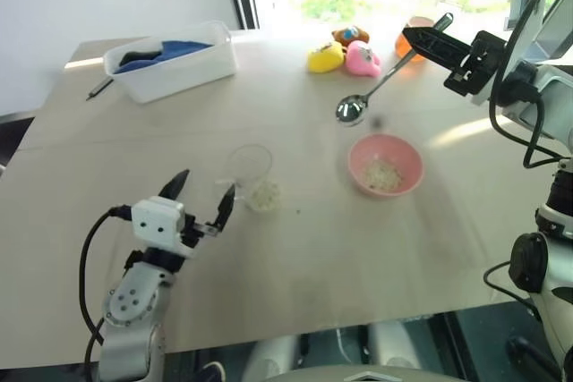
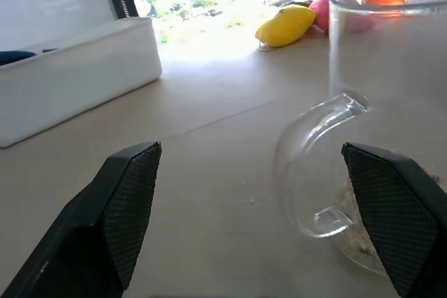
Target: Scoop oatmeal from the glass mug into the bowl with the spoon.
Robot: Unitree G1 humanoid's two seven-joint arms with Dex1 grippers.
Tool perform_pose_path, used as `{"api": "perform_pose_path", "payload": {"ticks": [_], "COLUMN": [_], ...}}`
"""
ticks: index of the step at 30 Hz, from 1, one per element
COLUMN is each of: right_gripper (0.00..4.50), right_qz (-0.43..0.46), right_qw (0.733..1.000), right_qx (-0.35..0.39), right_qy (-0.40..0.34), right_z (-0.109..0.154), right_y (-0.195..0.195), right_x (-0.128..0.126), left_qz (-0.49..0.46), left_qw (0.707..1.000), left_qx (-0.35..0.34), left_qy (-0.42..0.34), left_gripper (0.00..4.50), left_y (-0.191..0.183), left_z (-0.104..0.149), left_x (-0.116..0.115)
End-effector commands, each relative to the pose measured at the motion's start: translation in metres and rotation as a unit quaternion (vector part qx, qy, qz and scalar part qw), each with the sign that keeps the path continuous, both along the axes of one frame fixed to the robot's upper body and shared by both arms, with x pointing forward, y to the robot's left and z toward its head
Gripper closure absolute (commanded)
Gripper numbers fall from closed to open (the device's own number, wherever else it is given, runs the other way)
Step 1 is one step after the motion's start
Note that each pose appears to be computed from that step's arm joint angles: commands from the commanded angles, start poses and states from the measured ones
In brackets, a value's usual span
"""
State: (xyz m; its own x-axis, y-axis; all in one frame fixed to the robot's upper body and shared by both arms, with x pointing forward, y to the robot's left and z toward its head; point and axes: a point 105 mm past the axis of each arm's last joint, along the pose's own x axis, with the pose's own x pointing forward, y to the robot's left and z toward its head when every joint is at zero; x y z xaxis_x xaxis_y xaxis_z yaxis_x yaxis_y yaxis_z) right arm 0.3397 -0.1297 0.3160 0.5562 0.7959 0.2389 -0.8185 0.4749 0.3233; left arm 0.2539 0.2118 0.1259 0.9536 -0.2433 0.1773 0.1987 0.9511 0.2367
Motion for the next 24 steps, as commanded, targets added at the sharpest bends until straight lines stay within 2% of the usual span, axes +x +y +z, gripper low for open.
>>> {"api": "perform_pose_path", "payload": {"ticks": [1,5,6,7,11,24], "right_gripper": [4.50,4.50,4.50,4.50,4.50,4.50], "right_qz": [0.008,0.008,0.008,0.009,0.009,0.006], "right_qw": [0.999,0.999,0.999,0.999,0.999,0.999], "right_qx": [0.004,0.004,0.004,0.003,0.002,0.003], "right_qy": [-0.041,-0.040,-0.040,-0.040,-0.038,-0.040], "right_z": [0.0195,0.0195,0.0194,0.0193,0.0186,0.0186], "right_y": [-0.0005,-0.0003,-0.0002,0.0001,0.0012,0.0015], "right_x": [-0.0104,-0.0104,-0.0104,-0.0103,-0.0108,-0.0113], "left_qz": [0.002,0.007,0.007,0.009,0.017,0.022], "left_qw": [1.000,1.000,1.000,1.000,1.000,1.000], "left_qx": [0.003,-0.004,-0.004,-0.005,-0.007,-0.013], "left_qy": [-0.016,-0.022,-0.022,-0.022,-0.016,-0.015], "left_gripper": [0.09,0.09,0.61,0.89,2.59,2.59], "left_y": [-0.0038,-0.0044,-0.0047,-0.0045,-0.0039,-0.0070], "left_z": [0.0037,0.0037,0.0036,0.0034,-0.0005,-0.0056], "left_x": [-0.0032,-0.0029,-0.0027,-0.0023,-0.0018,0.0052]}}
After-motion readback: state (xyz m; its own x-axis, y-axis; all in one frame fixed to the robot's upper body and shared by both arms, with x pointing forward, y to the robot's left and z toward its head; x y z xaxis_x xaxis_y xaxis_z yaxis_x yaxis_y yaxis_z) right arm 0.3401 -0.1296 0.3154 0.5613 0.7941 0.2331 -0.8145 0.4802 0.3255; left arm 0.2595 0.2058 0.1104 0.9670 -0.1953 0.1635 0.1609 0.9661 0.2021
